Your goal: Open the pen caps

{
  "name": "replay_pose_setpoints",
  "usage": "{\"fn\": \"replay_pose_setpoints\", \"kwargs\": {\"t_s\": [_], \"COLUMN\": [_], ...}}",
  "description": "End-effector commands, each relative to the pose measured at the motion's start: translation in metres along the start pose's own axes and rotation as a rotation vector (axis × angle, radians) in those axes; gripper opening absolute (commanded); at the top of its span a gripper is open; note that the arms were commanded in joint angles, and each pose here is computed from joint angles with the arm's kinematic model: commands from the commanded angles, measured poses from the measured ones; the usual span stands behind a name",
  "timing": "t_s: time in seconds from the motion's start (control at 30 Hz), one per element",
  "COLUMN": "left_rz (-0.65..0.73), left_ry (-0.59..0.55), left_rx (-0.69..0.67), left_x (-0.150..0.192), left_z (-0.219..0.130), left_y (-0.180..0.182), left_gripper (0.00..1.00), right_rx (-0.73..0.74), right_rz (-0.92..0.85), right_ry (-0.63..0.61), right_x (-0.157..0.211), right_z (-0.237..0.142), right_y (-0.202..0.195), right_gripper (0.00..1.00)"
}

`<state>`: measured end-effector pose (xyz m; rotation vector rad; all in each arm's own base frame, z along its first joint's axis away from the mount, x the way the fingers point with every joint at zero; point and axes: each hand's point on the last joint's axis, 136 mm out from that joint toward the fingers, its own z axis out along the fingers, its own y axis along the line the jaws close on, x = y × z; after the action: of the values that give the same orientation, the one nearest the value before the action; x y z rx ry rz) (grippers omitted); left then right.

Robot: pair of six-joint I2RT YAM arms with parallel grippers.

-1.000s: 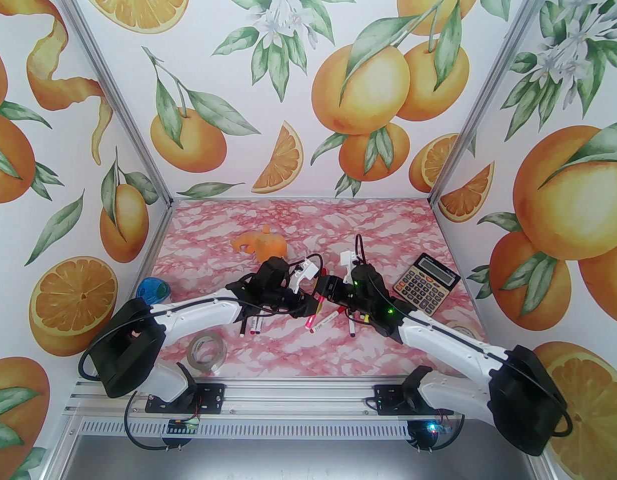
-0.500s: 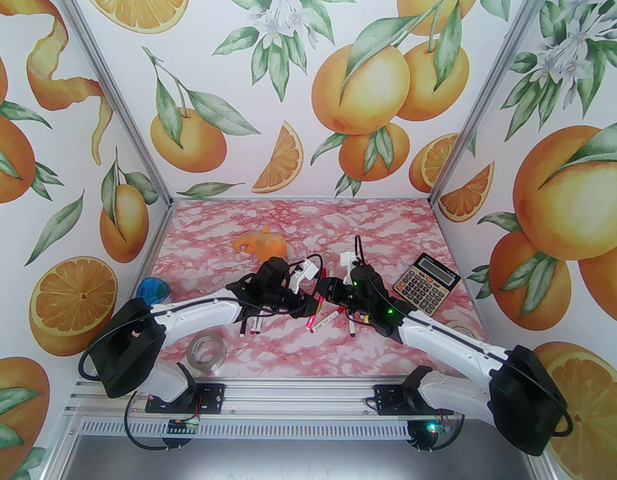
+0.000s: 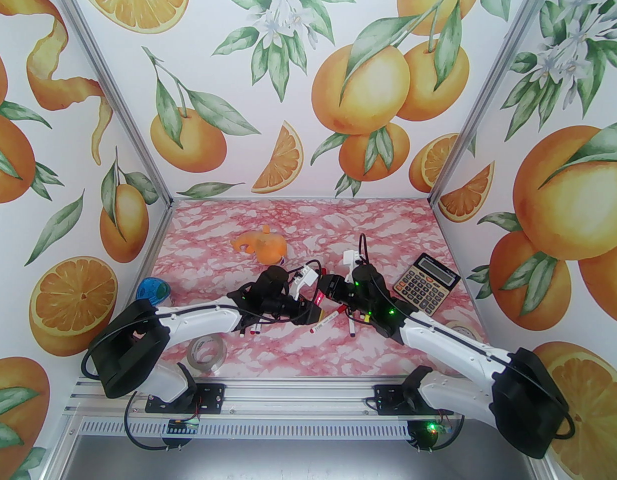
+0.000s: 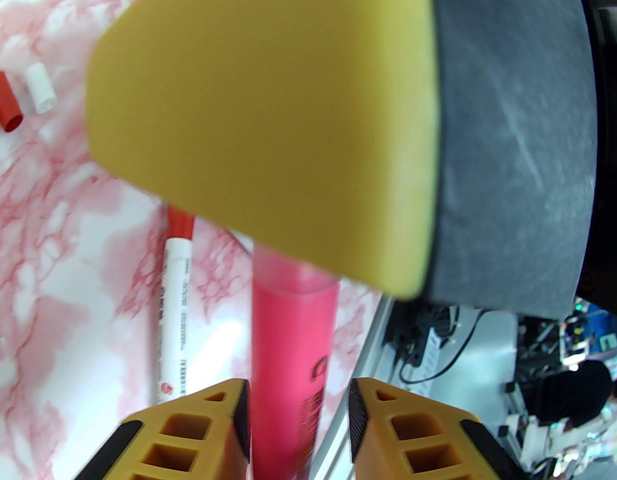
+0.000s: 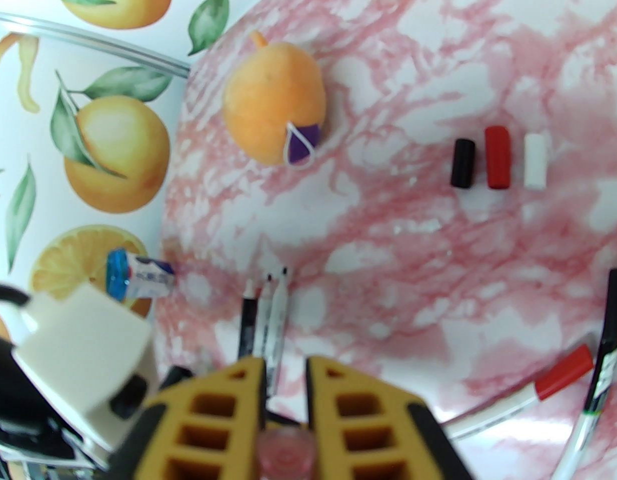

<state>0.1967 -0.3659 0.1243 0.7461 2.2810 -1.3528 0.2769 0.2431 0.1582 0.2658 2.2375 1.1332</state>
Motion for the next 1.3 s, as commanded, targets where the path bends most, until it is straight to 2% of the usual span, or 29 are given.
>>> {"fn": "replay_pose_setpoints", "kwargs": {"t_s": [0.0, 0.13, 0.23, 0.4, 0.9, 1.13, 1.27], "left_rz": [0.032, 0.041, 0.052, 0.067, 0.078, 0.077, 0.075], "left_ry": [-0.060, -0.055, -0.044, -0.029, -0.011, -0.009, -0.008], "left_rx": [0.039, 0.013, -0.011, -0.019, -0.018, -0.021, -0.027], "left_x": [-0.014, -0.012, -0.010, -0.007, -0.004, -0.003, -0.003], "left_z": [-0.003, -0.004, -0.006, -0.006, -0.001, 0.000, 0.000], "left_y": [-0.014, -0.011, -0.008, -0.008, -0.010, -0.010, -0.009], "left_gripper": [0.28, 0.20, 0.18, 0.17, 0.16, 0.16, 0.16], "right_rx": [-0.039, -0.013, 0.014, 0.032, 0.000, 0.000, -0.001], "right_rz": [0.018, 0.016, 0.007, -0.013, -0.016, -0.015, -0.010], "right_ry": [-0.035, -0.035, -0.031, -0.016, 0.029, 0.031, 0.033], "right_x": [-0.006, -0.005, -0.003, -0.002, 0.004, 0.004, 0.004], "right_z": [-0.003, -0.004, -0.004, -0.004, 0.004, 0.005, 0.005], "right_y": [0.008, 0.001, -0.004, -0.006, 0.001, 0.001, 0.001], "right_gripper": [0.17, 0.18, 0.21, 0.25, 0.26, 0.23, 0.17]}}
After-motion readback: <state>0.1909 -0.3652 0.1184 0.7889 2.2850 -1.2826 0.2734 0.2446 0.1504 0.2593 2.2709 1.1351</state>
